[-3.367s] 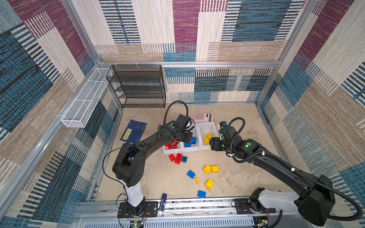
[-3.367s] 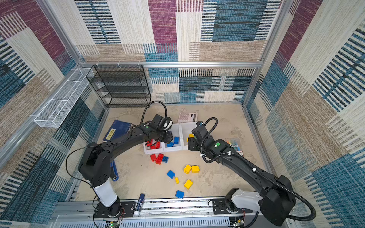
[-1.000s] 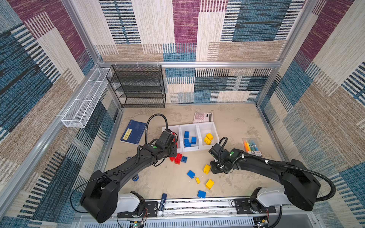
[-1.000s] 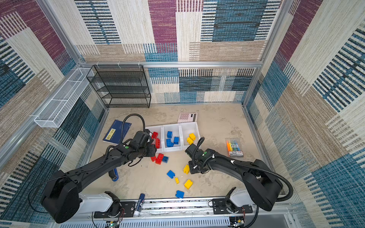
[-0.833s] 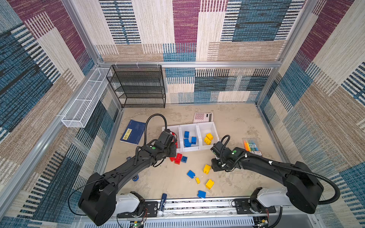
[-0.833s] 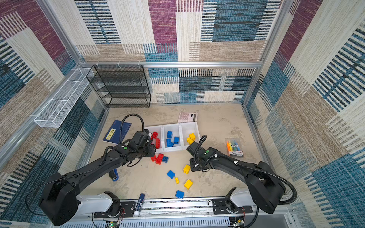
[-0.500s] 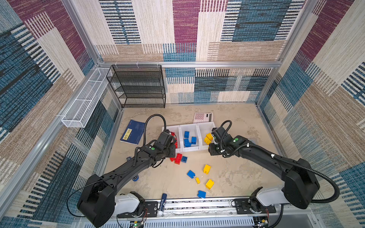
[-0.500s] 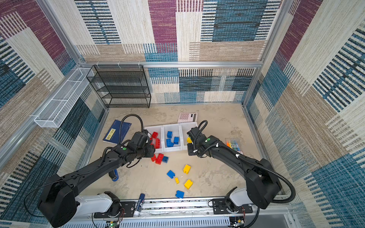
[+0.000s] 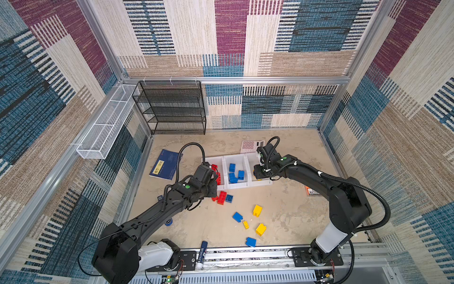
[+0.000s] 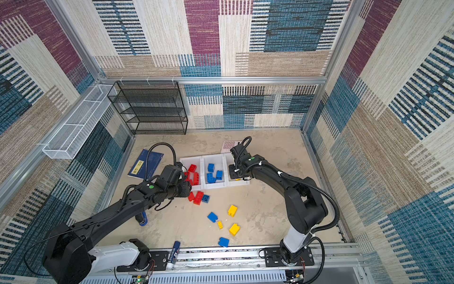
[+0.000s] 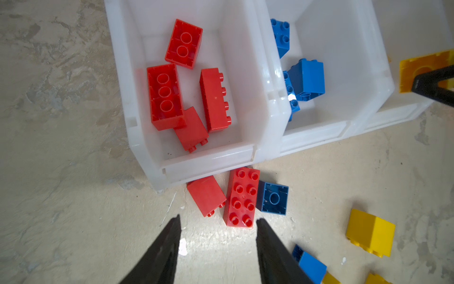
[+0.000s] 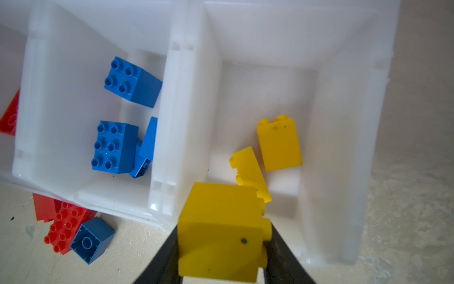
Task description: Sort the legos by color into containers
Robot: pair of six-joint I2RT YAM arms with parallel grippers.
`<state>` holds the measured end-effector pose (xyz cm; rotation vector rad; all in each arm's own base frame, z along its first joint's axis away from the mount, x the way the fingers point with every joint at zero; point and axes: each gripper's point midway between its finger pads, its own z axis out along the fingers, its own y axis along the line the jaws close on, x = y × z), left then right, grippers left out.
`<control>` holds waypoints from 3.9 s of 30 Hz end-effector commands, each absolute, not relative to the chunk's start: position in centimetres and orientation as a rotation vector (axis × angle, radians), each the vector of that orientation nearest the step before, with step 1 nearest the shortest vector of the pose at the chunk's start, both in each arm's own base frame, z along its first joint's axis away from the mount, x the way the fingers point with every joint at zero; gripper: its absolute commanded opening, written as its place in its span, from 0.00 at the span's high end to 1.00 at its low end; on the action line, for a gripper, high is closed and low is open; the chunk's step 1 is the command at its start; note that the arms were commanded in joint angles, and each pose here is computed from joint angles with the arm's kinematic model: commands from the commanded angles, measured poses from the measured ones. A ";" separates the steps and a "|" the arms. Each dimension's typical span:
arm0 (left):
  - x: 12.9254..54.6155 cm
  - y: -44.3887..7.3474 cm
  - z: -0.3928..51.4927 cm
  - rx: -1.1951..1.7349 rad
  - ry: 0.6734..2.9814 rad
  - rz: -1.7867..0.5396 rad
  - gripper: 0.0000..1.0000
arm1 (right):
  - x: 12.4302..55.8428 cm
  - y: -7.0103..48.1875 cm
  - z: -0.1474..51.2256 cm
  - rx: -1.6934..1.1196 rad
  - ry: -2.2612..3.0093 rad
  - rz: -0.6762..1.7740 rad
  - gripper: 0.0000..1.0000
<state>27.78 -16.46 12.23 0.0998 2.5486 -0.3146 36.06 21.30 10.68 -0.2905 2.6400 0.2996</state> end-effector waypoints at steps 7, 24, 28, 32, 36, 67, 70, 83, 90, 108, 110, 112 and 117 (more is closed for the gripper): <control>26.6 -16.0 11.6 0.119 2.586 -0.308 0.47 | 36.7 21.8 11.3 -0.266 2.609 0.329 0.29; 25.9 -19.8 9.8 0.244 2.630 -0.447 0.45 | 32.2 18.7 12.3 -0.157 2.592 0.340 0.27; 26.0 -22.0 9.6 0.365 2.644 -0.461 0.45 | 31.4 18.4 12.0 -0.104 2.590 0.375 0.27; 25.9 -23.8 8.7 0.464 2.675 -0.434 0.45 | 30.8 18.1 11.9 -0.085 2.593 0.382 0.27; 25.9 -24.5 7.8 0.491 2.698 -0.398 0.45 | 30.4 17.8 12.0 -0.078 2.587 0.382 0.26; 25.8 -26.5 4.1 0.613 2.776 -0.288 0.51 | 29.7 17.7 11.2 -0.070 2.599 0.402 0.26; 25.9 -26.7 3.9 0.625 2.776 -0.284 0.52 | 29.6 17.6 11.2 -0.067 2.599 0.404 0.26; 26.2 -27.8 2.9 0.681 2.785 -0.263 0.67 | 28.8 17.0 11.1 -0.039 2.595 0.403 0.26; 29.2 -28.9 9.5 0.738 2.617 -0.251 0.67 | 28.4 16.5 11.6 -0.031 2.588 0.391 0.26; 37.0 -29.2 9.4 0.696 2.610 -0.186 0.57 | 26.9 15.2 12.2 0.019 2.571 0.381 0.26; 36.9 -29.1 9.6 0.688 2.608 -0.186 0.51 | 26.9 15.2 12.2 0.023 2.570 0.383 0.26; 36.9 -28.9 9.9 0.678 2.601 -0.184 0.50 | 26.9 15.2 12.2 0.027 2.569 0.384 0.26; 36.6 -28.6 10.8 0.660 2.585 -0.190 0.49 | 27.0 15.2 12.2 0.026 2.570 0.385 0.26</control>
